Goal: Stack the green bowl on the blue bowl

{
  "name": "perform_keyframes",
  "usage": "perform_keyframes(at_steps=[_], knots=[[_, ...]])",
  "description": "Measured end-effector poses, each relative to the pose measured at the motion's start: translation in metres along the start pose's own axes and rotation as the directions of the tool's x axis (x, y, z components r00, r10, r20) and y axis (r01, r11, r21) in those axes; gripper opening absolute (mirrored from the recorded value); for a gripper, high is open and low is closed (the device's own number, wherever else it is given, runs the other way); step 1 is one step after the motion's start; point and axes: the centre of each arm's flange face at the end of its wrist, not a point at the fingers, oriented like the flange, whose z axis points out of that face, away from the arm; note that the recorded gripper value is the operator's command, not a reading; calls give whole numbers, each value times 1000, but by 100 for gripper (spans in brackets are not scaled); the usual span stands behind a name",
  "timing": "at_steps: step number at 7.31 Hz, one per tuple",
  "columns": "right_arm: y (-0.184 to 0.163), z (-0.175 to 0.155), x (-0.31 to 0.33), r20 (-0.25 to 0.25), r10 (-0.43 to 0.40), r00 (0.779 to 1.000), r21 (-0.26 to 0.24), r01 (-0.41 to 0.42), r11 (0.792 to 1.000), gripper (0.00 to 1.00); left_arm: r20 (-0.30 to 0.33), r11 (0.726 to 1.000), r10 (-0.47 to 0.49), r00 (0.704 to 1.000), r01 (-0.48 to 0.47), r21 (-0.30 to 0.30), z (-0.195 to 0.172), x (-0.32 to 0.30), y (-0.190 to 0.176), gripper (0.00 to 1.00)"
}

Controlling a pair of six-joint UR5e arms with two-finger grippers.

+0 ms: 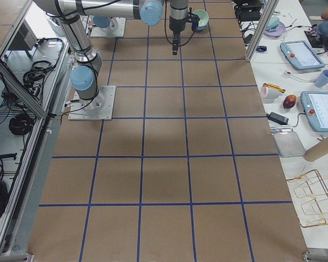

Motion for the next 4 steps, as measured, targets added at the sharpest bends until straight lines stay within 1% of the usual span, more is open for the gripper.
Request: perform_keyframes(at_steps=[2, 4], knots=[[0, 0, 0, 0, 0, 1000, 0, 0, 1000, 100, -6, 1000, -8, 1000, 8, -10, -27, 14, 32, 100], [0, 0, 0, 0, 0, 1000, 0, 0, 1000, 100, -6, 1000, -9, 1000, 8, -26, -36, 17, 48, 100]])
